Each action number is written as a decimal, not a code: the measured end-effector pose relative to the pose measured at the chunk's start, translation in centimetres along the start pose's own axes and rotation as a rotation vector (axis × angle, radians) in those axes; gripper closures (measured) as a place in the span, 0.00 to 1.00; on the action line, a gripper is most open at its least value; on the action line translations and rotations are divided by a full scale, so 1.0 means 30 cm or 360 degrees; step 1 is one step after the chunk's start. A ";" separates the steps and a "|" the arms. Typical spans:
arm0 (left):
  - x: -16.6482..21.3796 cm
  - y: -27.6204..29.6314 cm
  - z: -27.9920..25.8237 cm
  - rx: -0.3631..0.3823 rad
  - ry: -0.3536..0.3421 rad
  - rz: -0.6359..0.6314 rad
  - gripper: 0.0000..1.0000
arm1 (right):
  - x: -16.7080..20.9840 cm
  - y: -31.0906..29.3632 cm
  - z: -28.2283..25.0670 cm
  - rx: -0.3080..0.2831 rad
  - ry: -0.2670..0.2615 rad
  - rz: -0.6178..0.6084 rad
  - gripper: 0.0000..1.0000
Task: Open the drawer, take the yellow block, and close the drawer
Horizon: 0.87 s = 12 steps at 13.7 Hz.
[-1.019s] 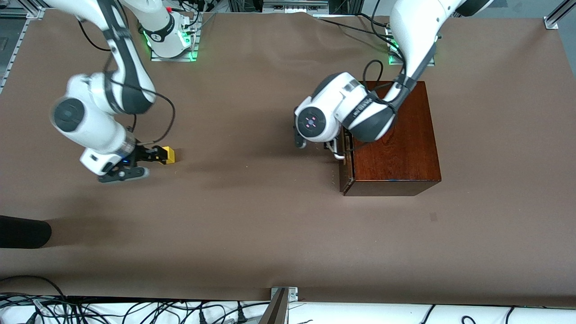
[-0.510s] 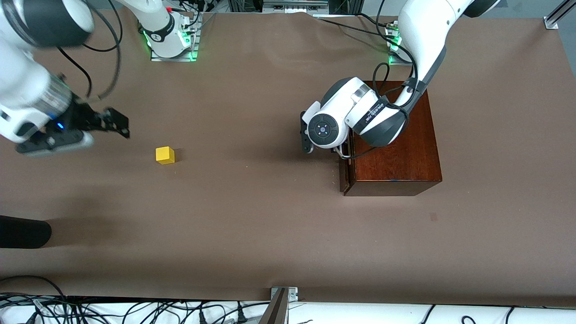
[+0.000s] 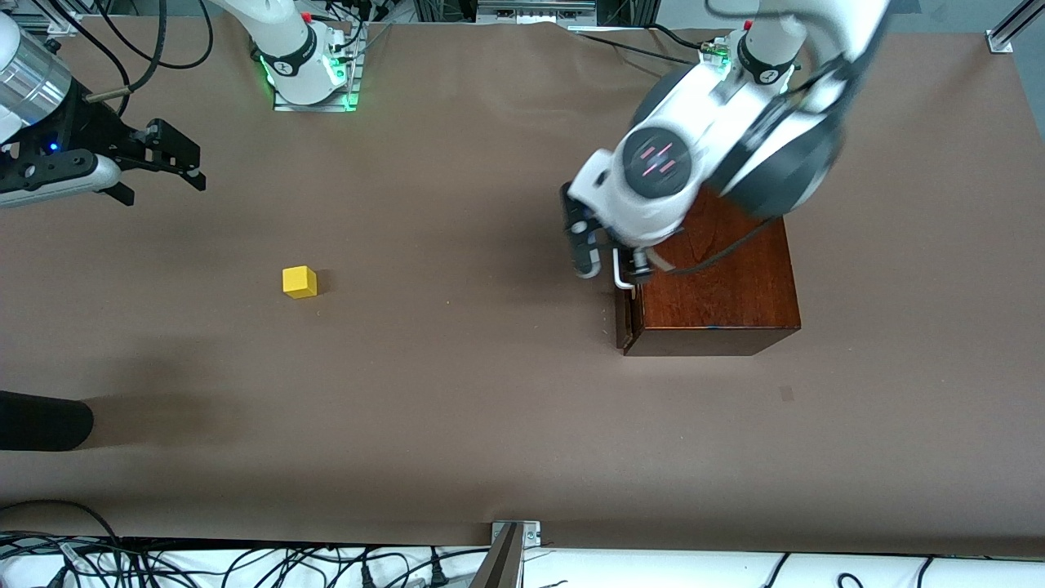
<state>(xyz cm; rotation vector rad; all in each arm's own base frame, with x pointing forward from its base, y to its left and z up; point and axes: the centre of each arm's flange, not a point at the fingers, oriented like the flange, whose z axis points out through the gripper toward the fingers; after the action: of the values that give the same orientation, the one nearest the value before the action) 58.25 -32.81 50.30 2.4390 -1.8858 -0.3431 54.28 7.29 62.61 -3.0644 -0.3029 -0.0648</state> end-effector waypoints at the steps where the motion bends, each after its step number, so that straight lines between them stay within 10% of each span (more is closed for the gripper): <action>1: -0.084 -0.030 -0.063 0.0015 -0.0006 -0.0069 0.00 | -0.003 0.003 -0.001 -0.0012 0.0000 -0.0001 0.00; 7: -0.436 -0.246 -0.242 0.0286 0.0193 -0.0693 0.00 | -0.010 0.012 0.008 -0.0054 -0.0041 -0.0002 0.00; 12: -0.684 -0.199 -0.231 0.0252 0.0367 -0.1591 0.00 | -0.007 0.024 0.024 -0.0073 -0.0067 0.0004 0.00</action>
<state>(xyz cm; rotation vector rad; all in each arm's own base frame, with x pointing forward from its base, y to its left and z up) 60.44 -12.29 59.14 3.1560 -0.5072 0.0871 54.25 6.60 61.83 -3.1151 -0.3039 -0.0071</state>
